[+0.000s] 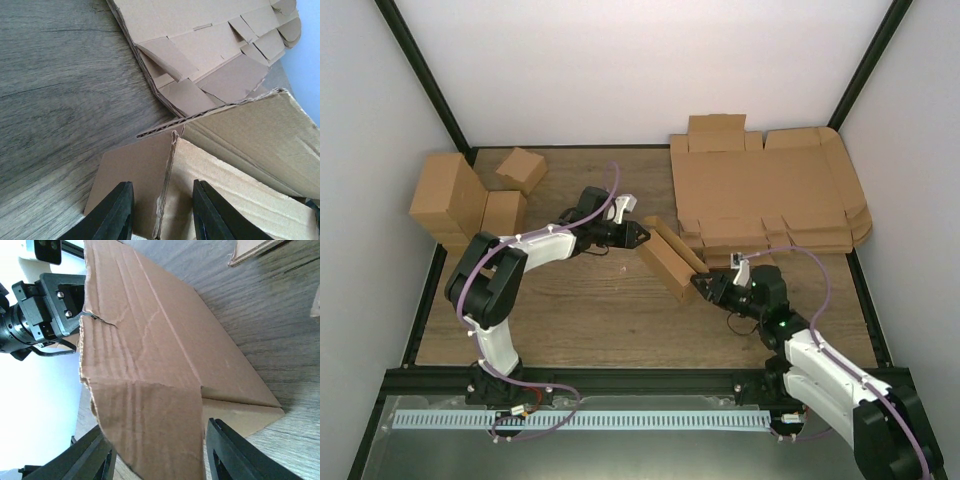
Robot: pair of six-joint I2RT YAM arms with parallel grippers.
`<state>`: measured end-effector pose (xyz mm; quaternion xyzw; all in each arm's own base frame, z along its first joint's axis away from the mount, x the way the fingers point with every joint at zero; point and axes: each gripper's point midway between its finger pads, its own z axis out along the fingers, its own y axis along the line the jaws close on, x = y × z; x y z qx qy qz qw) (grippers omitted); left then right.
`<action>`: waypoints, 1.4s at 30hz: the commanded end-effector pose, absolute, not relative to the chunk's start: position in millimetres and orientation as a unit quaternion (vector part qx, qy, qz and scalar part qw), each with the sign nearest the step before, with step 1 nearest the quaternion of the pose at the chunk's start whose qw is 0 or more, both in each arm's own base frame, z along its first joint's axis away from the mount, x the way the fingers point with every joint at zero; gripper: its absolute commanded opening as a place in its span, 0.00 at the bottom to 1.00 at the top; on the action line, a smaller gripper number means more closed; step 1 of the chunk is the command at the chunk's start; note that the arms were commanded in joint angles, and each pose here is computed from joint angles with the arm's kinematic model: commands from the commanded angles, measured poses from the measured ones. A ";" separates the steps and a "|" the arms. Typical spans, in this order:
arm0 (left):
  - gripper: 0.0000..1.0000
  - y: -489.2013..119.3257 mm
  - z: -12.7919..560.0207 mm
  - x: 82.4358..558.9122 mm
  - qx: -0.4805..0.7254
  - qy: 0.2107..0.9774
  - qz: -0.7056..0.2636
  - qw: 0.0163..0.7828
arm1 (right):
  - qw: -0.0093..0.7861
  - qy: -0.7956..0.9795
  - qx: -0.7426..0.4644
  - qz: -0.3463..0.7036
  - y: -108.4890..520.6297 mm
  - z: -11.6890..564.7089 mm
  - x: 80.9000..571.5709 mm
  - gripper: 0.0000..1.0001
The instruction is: Fold the paper box
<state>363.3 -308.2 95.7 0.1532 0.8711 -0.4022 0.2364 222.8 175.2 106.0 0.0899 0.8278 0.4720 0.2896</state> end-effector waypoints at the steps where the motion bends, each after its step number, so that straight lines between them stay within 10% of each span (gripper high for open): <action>1: 0.34 -306.5 85.9 362.0 0.158 0.879 -0.389 0.226 | 0.313 0.816 0.089 0.477 177.5 122.8 233.1 0.51; 28: 0.37 -274.9 88.8 329.8 0.107 0.911 -0.346 0.199 | 0.273 0.859 -0.068 0.428 195.3 104.4 240.1 0.54; 42: 0.49 -250.9 118.4 304.5 0.059 0.910 -0.346 0.221 | 0.301 0.858 -0.152 0.387 192.5 129.5 262.0 0.81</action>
